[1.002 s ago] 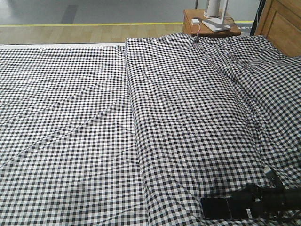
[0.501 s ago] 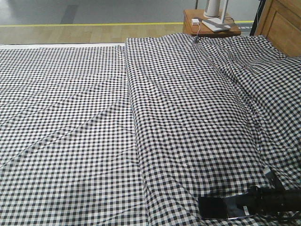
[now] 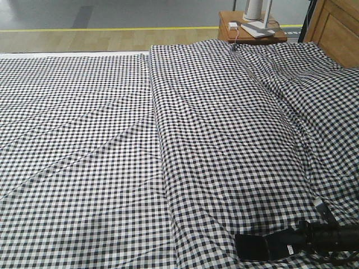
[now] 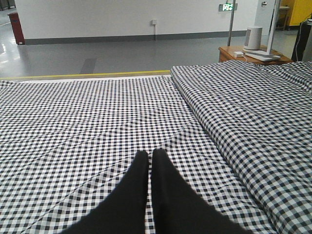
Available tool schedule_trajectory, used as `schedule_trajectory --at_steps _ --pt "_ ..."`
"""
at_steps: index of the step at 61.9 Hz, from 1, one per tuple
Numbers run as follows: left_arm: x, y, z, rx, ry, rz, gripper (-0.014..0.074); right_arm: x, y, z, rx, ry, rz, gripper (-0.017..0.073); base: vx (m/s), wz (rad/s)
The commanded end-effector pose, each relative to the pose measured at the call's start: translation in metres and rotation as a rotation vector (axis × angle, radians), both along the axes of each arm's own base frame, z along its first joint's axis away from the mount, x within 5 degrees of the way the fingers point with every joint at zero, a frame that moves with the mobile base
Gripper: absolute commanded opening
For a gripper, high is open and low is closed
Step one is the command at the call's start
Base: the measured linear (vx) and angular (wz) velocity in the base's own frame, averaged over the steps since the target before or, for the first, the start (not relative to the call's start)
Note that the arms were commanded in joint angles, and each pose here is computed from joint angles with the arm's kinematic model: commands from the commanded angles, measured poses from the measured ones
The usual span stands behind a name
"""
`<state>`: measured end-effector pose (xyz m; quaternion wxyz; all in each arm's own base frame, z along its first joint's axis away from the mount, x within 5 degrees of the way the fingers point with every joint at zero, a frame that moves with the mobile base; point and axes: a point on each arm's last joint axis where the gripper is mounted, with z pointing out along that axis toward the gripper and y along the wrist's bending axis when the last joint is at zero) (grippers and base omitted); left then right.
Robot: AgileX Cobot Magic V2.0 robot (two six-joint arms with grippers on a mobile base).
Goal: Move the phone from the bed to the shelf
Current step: 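Close the right gripper on the phone's long edge, then lift the phone off the bed with the right gripper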
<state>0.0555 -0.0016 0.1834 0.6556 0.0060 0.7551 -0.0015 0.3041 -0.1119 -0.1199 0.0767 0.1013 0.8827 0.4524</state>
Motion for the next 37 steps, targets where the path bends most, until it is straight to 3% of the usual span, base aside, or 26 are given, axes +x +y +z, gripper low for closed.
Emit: schedule_trajectory --at_steps 1,20,37 --pt "0.000 0.001 0.007 -0.009 -0.080 0.007 0.0001 0.011 -0.001 0.027 0.099 -0.083 0.019 -0.0007 0.00 0.00" --pt "0.000 0.001 0.007 -0.009 -0.080 0.007 0.0001 0.014 0.001 0.039 0.173 -0.117 0.023 -0.0006 0.00 0.00" --pt "0.000 0.001 0.007 -0.009 -0.080 0.007 0.0001 0.033 -0.011 0.086 0.125 -0.233 0.043 -0.0004 0.00 0.00"
